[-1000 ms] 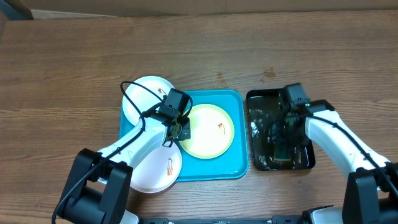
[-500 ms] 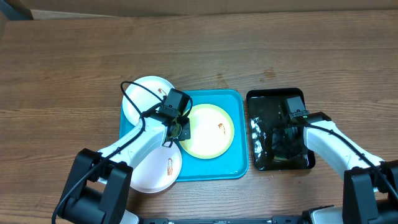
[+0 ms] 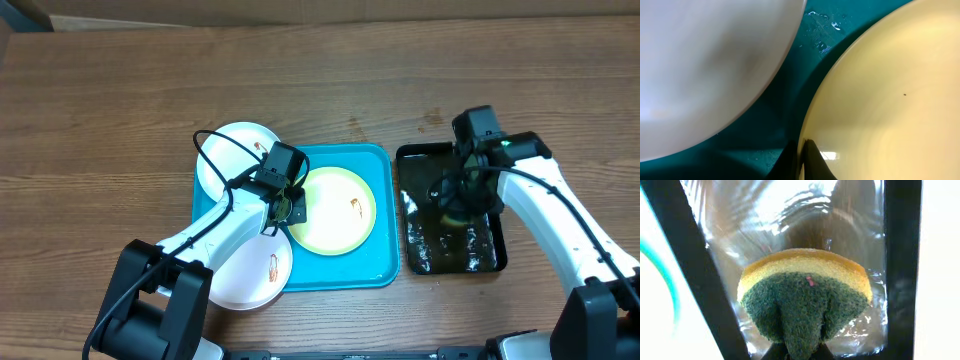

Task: Clean dirty plates on tray and stack at the side
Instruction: 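Lift the sponge out of the black tray with the right gripper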

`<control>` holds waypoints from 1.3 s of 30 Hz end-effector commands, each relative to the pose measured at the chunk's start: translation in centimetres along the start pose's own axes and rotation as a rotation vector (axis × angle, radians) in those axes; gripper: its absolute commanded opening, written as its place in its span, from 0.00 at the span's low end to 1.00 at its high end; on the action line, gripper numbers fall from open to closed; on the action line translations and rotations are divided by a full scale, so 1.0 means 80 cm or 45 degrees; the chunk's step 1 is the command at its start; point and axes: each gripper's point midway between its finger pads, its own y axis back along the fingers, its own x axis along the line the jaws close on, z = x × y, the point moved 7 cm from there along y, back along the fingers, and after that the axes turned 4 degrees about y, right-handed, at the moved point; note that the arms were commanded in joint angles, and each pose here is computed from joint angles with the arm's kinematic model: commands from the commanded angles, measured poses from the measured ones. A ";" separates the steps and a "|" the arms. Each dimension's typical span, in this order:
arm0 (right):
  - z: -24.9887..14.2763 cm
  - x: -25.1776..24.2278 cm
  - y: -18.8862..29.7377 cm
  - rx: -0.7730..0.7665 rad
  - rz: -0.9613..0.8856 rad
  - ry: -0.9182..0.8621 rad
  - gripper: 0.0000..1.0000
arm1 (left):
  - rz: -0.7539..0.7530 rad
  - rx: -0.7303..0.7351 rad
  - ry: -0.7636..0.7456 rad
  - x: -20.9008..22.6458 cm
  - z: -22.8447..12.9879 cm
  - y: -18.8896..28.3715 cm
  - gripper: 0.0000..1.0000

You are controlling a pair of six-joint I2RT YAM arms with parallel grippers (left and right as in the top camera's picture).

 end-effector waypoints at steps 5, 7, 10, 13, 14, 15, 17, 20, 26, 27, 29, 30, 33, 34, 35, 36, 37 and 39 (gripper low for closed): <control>0.000 -0.011 0.004 -0.016 -0.093 0.025 0.04 | 0.030 0.014 0.001 0.005 -0.003 -0.005 0.04; 0.002 -0.011 0.004 -0.028 -0.098 0.051 0.04 | 0.030 0.014 0.001 0.005 -0.003 -0.005 0.04; 0.003 -0.008 0.004 -0.027 -0.070 0.089 0.04 | -0.001 0.019 -0.015 0.002 -0.002 -0.005 0.04; 0.007 -0.004 0.004 -0.049 -0.032 0.115 0.04 | -0.082 0.011 -0.091 -0.008 0.001 -0.005 0.04; 0.008 -0.003 0.004 -0.057 -0.024 0.114 0.04 | -0.084 0.002 -0.089 -0.009 0.002 -0.005 0.04; 0.010 -0.001 0.004 -0.063 -0.009 0.117 0.04 | -0.084 -0.005 -0.084 -0.009 0.003 -0.005 0.04; 0.009 0.003 0.004 -0.061 0.026 0.146 0.04 | -0.084 -0.003 -0.036 -0.009 0.003 -0.005 0.04; 0.008 0.004 0.004 -0.056 0.026 0.154 0.04 | -0.085 0.009 0.010 -0.010 0.001 -0.005 0.04; 0.011 -0.002 0.004 -0.074 -0.029 0.152 0.04 | -0.083 0.017 0.060 -0.011 -0.001 -0.005 0.04; 0.011 -0.001 0.004 -0.074 -0.028 0.153 0.04 | -0.084 0.017 0.063 -0.011 -0.001 -0.005 0.04; 0.011 -0.001 0.004 -0.074 -0.024 0.152 0.04 | -0.086 0.012 0.063 -0.012 0.000 -0.005 0.04; 0.011 -0.001 0.004 -0.076 -0.024 0.152 0.04 | -0.088 0.011 0.063 -0.012 0.000 -0.005 0.04; 0.012 -0.001 0.010 -0.073 -0.024 0.151 0.04 | -0.089 0.009 0.063 -0.012 0.000 -0.005 0.04; 0.012 -0.001 0.013 -0.065 -0.026 0.151 0.04 | -0.089 0.010 0.063 -0.012 0.000 -0.005 0.04; 0.011 -0.001 0.017 -0.058 -0.028 0.151 0.04 | -0.089 0.009 0.063 -0.012 0.000 -0.005 0.04; 0.011 -0.001 0.019 -0.056 -0.029 0.152 0.04 | -0.090 0.009 0.063 -0.012 0.000 -0.005 0.04; 0.012 -0.001 0.021 -0.058 -0.030 0.152 0.04 | -0.094 0.009 0.063 -0.013 0.001 -0.005 0.04; 0.014 -0.001 0.022 -0.072 -0.029 0.142 0.04 | -0.095 0.009 0.063 -0.013 0.001 -0.005 0.04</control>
